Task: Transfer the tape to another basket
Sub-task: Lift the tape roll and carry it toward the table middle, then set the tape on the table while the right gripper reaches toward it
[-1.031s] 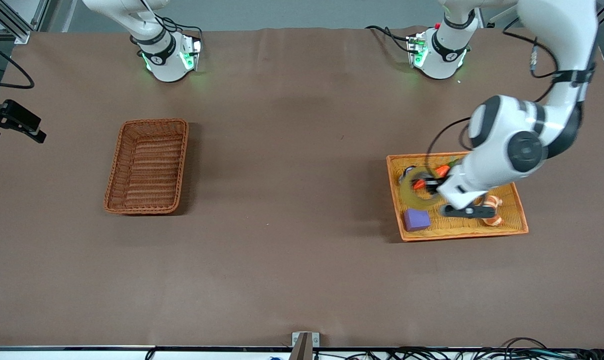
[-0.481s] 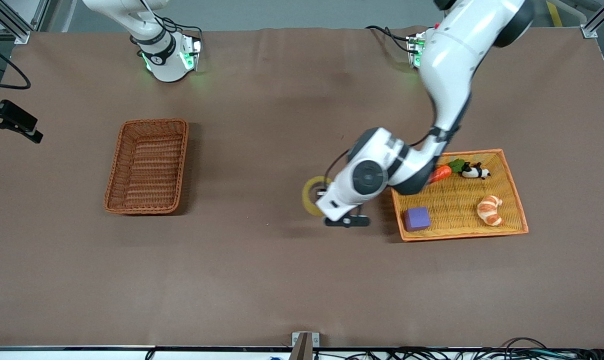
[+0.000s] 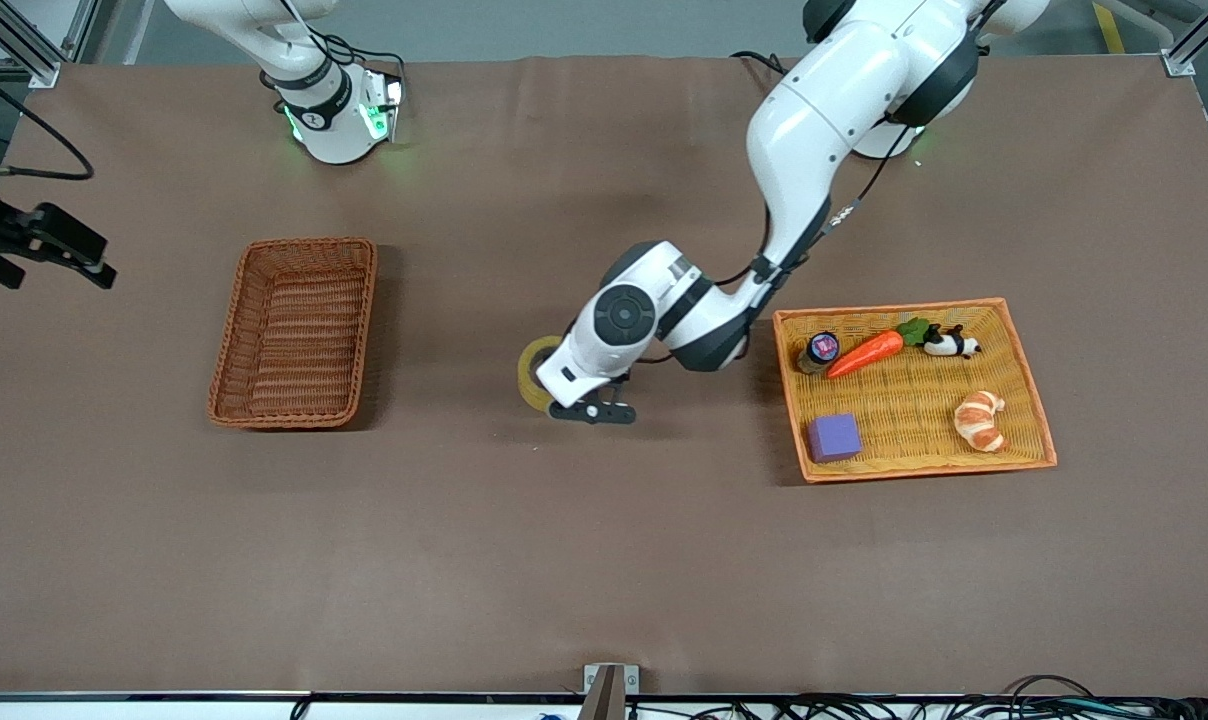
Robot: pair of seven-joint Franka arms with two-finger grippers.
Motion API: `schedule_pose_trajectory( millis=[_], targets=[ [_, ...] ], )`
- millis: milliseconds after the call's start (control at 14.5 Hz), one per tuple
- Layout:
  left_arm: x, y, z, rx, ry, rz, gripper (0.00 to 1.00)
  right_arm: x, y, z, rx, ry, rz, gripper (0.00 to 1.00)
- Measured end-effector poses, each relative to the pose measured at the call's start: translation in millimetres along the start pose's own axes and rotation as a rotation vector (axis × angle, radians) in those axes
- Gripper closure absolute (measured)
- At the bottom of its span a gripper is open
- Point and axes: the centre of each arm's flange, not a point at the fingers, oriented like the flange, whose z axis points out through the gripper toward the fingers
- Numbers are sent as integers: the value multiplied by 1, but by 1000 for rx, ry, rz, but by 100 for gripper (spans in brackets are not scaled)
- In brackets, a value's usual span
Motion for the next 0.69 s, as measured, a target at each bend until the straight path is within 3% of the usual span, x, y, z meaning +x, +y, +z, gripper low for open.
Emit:
schedule_pose_trajectory(
  millis=[138, 344, 619, 688],
  targets=[
    [-16, 16, 13, -4, 1, 8, 67, 8, -7, 13, -1, -9, -11, 0],
    [-15, 23, 3, -11, 24, -31, 38, 19, -11, 33, -4, -18, -17, 0],
    [33, -31, -76, 39, 20, -126, 1, 30, -52, 78, -1, -47, -61, 0],
    [44, -50, -104, 55, 13, -150, 0, 32, -72, 95, 3, -49, -52, 0]
  ],
)
